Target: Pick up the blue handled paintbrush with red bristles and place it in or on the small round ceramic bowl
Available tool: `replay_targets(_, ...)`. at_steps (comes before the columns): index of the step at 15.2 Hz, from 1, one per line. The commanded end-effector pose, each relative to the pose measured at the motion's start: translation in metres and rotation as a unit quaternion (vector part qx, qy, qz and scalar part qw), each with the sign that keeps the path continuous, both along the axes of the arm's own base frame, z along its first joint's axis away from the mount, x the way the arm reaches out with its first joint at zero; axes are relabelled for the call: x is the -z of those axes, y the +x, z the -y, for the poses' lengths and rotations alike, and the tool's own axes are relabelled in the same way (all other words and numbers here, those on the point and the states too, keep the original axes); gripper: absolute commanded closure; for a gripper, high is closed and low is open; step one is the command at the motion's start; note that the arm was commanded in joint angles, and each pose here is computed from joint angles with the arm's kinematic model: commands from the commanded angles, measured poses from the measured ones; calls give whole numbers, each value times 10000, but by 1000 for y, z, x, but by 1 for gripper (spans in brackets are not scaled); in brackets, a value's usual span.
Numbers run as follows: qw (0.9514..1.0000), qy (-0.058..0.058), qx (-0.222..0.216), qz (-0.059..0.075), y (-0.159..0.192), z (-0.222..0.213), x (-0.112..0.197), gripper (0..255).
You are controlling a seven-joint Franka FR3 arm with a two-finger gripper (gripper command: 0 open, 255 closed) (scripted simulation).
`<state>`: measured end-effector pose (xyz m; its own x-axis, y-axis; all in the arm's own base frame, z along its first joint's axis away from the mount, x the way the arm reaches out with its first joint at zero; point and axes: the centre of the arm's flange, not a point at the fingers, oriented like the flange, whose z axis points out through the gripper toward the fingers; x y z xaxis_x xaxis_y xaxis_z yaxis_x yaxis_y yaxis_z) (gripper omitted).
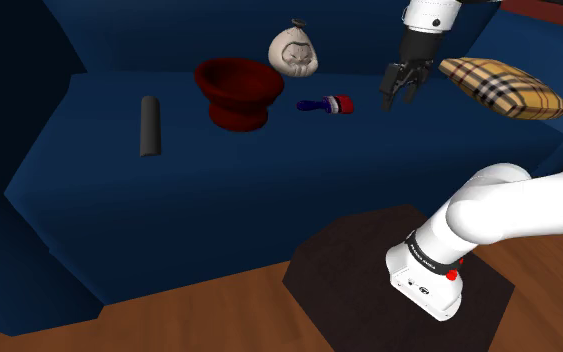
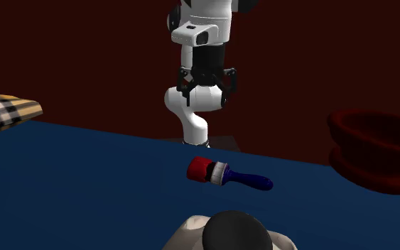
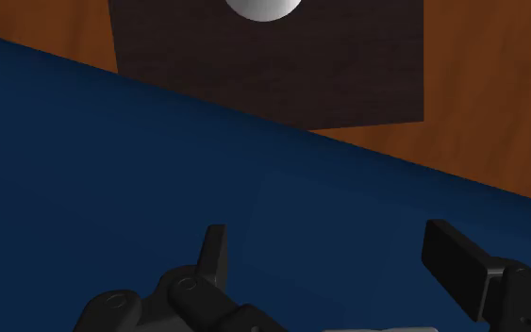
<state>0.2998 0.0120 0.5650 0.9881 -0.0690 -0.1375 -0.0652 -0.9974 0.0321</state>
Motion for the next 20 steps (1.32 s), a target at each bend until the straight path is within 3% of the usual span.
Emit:
replay_targets(1,10000,0,0,0,0,0,0,0)
replay_targets(4,9964,-201,-819,45,35,-5,11,0)
replay_targets(6,9901,-335,-1362,75,58,-11,18,0)
replay_targets(8,9806,-467,-1901,105,80,-19,25,0)
replay_targets(10,9680,-598,-2433,134,101,-30,32,0)
replay_targets(12,9523,-727,-2958,163,121,-42,39,0)
replay_targets(14,9336,-854,-3474,192,140,-57,47,0)
replay_targets(16,9120,-978,-3978,220,156,-73,55,0)
replay_targets(17,9083,-997,-4056,224,159,-75,56,0)
replay_targets(20,9083,-997,-4056,224,160,-71,71,0)
